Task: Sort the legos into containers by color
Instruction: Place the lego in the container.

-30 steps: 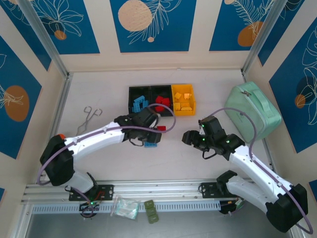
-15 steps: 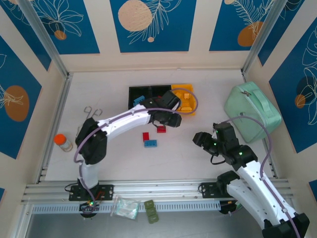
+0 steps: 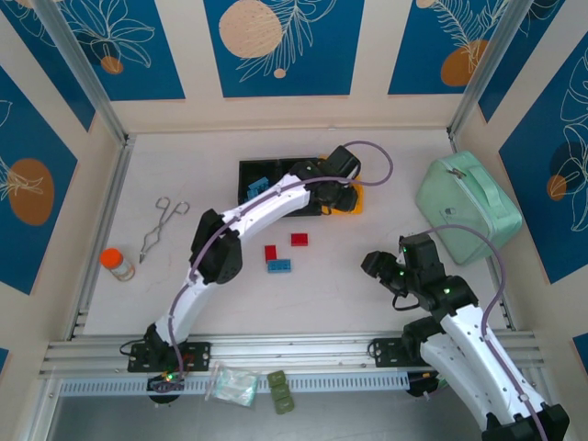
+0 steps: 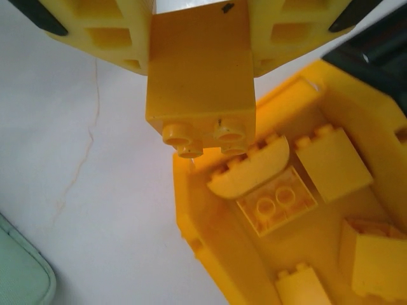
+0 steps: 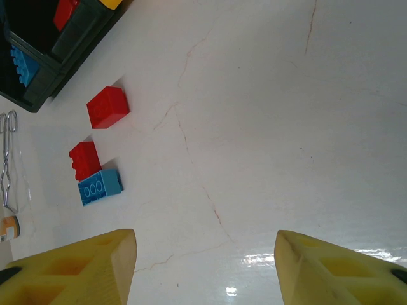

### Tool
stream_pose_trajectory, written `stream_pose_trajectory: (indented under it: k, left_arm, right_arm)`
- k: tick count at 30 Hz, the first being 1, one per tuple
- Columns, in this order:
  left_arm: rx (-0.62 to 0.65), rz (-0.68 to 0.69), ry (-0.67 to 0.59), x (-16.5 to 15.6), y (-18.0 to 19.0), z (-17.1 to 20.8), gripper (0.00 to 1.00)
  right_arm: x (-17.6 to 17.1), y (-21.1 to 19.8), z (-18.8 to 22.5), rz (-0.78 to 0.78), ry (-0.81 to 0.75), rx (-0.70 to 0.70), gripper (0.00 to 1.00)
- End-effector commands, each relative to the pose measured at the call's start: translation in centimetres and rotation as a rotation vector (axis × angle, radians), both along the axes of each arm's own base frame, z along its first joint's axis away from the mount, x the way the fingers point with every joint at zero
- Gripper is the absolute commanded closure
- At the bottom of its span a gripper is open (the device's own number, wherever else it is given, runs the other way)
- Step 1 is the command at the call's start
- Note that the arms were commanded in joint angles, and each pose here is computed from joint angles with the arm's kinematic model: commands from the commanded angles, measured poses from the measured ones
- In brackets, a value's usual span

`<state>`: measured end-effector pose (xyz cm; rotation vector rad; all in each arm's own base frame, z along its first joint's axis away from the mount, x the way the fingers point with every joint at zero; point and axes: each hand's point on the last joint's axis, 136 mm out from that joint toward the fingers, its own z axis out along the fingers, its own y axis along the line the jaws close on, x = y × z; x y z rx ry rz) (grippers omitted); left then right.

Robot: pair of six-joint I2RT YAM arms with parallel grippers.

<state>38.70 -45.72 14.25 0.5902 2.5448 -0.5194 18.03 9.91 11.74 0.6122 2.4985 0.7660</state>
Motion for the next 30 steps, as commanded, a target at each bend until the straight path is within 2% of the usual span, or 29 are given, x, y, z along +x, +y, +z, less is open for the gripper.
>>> stream_pose_trajectory:
  k: [1, 16, 18, 20, 24, 30]
  left_arm:
    - [0.052, 0.019, -0.003, 1.5, 1.0, -0.9, 0.71]
    - [-0.022, 0.044, -0.074, 6.6, -0.2, -2.2, 0.64]
    - [-0.028, 0.05, -0.084, 7.0, -0.1, -2.0, 0.59]
    - [-0.036, 0.051, -0.093, 7.2, -0.2, -1.7, 0.47]
    - [-0.056, 0.044, -0.104, 7.2, -0.3, -0.6, 0.38]
    - [-0.059, 0.012, -0.116, 5.9, -0.1, 1.9, 0.37]
  right_arm:
    - [-0.6, 0.0, -0.1, -0.002, 0.021, 0.016, 0.41]
    - [-1.1, -0.4, -0.3, -0.015, 0.034, 0.01, 0.41]
    - [-1.1, -0.4, -0.4, -0.015, 0.036, 0.011, 0.41]
    - [-1.1, -0.3, -0.5, -0.015, 0.036, 0.015, 0.41]
    - [-0.9, -0.1, -0.6, -0.015, 0.036, 0.026, 0.41]
    - [-0.6, 0.2, -0.1, 0.003, 0.02, 0.036, 0.41]
